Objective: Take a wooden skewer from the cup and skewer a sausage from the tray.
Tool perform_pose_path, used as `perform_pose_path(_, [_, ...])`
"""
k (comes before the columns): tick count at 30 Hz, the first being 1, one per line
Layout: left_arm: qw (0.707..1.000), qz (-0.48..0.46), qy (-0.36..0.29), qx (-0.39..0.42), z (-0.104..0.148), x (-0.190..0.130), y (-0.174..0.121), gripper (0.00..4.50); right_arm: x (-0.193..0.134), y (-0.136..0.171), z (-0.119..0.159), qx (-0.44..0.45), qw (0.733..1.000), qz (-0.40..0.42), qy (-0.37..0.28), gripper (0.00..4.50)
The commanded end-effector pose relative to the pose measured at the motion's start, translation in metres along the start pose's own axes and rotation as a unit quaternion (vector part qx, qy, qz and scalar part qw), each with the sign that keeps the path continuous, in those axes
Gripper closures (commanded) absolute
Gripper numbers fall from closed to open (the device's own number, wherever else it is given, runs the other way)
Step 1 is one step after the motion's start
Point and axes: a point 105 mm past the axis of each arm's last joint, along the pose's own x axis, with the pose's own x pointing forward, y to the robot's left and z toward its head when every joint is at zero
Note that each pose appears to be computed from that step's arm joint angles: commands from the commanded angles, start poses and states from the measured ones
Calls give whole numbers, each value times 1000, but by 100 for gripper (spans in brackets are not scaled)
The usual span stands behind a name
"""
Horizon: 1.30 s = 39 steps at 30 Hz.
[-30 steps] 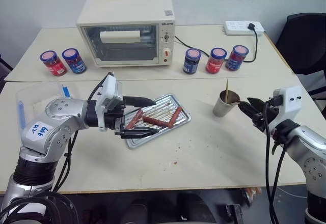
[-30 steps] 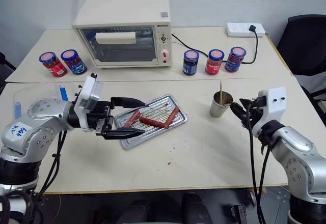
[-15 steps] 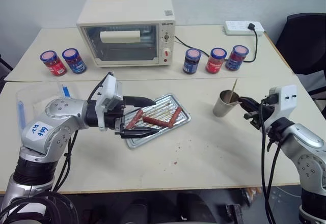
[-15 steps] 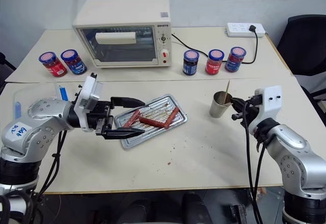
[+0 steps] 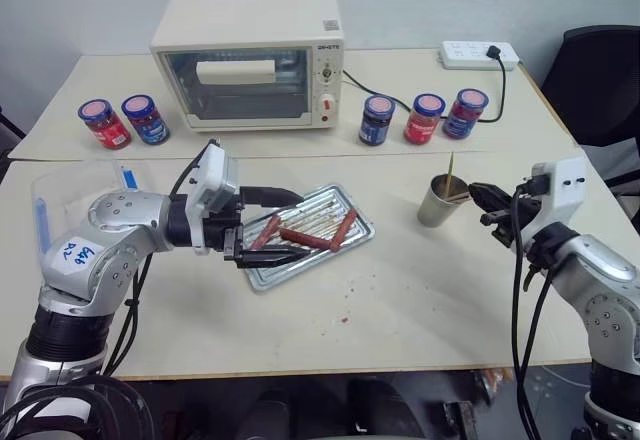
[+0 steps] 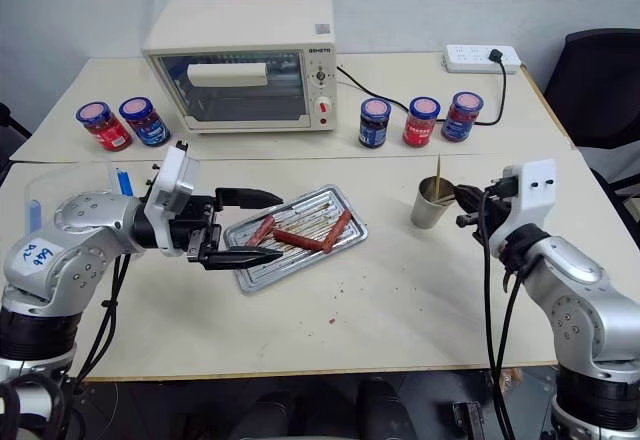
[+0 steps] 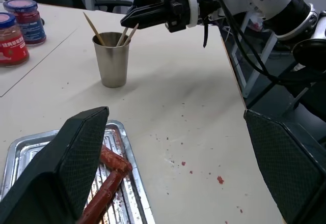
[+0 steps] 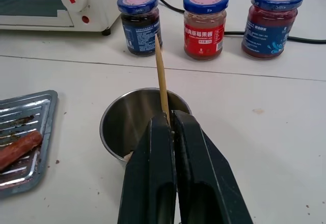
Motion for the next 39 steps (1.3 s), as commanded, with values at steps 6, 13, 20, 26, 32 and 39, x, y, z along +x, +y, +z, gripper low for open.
perform_pose_path(6, [999, -14, -14, 28, 6, 4, 2, 0, -44, -14, 86, 25, 998, 49, -12, 448])
perform_pose_path(13, [999, -7, -20, 36, 4, 12, 7, 0, -54, -17, 91, 144, 982, 122, 28, 448])
perform_pose_path(20, [999, 4, -23, 38, 5, 10, 5, 0, -38, 7, 89, 184, 969, 167, 13, 448])
perform_pose_path(26, [998, 27, -45, 38, 10, 15, 7, 0, -28, 44, 94, 272, 933, 233, -15, 448])
perform_pose_path(32, [996, 46, -74, 34, 17, 20, 10, 0, -12, 78, 87, 343, 898, 271, -52, 448])
perform_pose_path(39, [989, 89, -111, 38, 27, 24, 23, 0, -11, 103, 73, 367, 885, 283, -49, 448])
